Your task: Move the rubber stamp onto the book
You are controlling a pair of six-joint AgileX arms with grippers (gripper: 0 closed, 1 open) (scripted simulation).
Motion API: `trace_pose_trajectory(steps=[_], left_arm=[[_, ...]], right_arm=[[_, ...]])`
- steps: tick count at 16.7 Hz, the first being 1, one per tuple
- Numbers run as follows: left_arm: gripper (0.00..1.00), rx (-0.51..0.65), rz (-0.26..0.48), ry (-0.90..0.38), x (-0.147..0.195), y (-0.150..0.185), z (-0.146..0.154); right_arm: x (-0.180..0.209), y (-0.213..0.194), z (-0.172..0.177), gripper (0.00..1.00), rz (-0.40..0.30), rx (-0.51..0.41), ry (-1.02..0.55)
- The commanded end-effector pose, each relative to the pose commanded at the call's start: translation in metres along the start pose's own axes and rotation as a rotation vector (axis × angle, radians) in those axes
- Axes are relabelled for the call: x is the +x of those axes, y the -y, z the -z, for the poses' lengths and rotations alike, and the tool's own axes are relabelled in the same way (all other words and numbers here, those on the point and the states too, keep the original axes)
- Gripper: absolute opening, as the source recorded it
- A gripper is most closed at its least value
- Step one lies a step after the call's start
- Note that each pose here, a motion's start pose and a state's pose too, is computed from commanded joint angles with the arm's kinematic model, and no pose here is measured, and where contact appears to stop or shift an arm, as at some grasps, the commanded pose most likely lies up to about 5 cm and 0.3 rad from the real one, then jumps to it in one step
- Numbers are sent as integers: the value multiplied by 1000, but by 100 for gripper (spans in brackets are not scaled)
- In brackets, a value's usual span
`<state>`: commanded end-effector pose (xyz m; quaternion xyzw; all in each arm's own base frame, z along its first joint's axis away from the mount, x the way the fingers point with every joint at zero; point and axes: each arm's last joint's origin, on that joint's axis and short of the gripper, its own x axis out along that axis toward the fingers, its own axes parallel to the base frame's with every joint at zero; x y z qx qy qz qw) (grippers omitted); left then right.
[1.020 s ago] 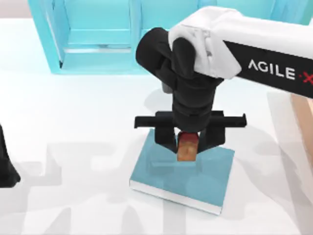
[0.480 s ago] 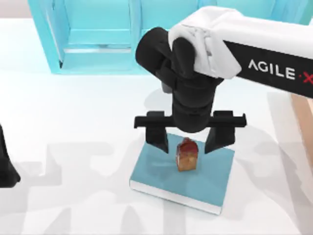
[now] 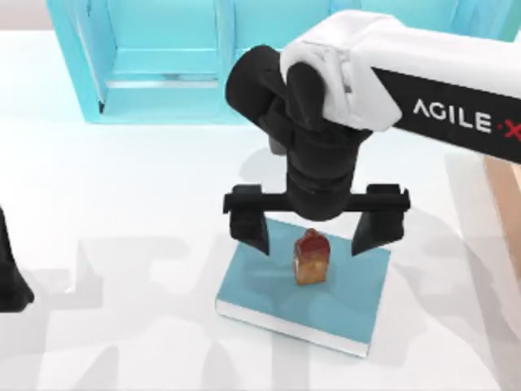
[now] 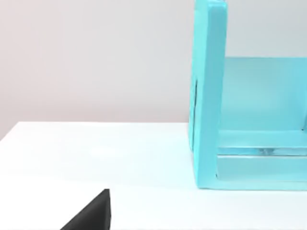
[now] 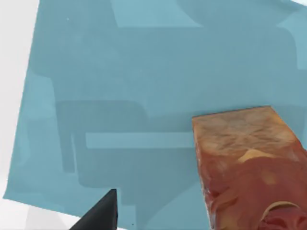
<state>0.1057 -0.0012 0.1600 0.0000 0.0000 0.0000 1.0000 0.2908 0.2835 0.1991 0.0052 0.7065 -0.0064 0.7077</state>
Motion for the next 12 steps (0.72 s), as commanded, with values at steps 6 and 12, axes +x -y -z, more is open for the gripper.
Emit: trace_pose_trajectory(steps=[6, 12], left_arm=[[100, 0, 0, 0, 0, 0, 0], [100, 0, 0, 0, 0, 0, 0]], right_arm=[[-12, -1, 0, 100, 1, 0, -3], [-30, 0, 0, 100, 0, 1, 0]])
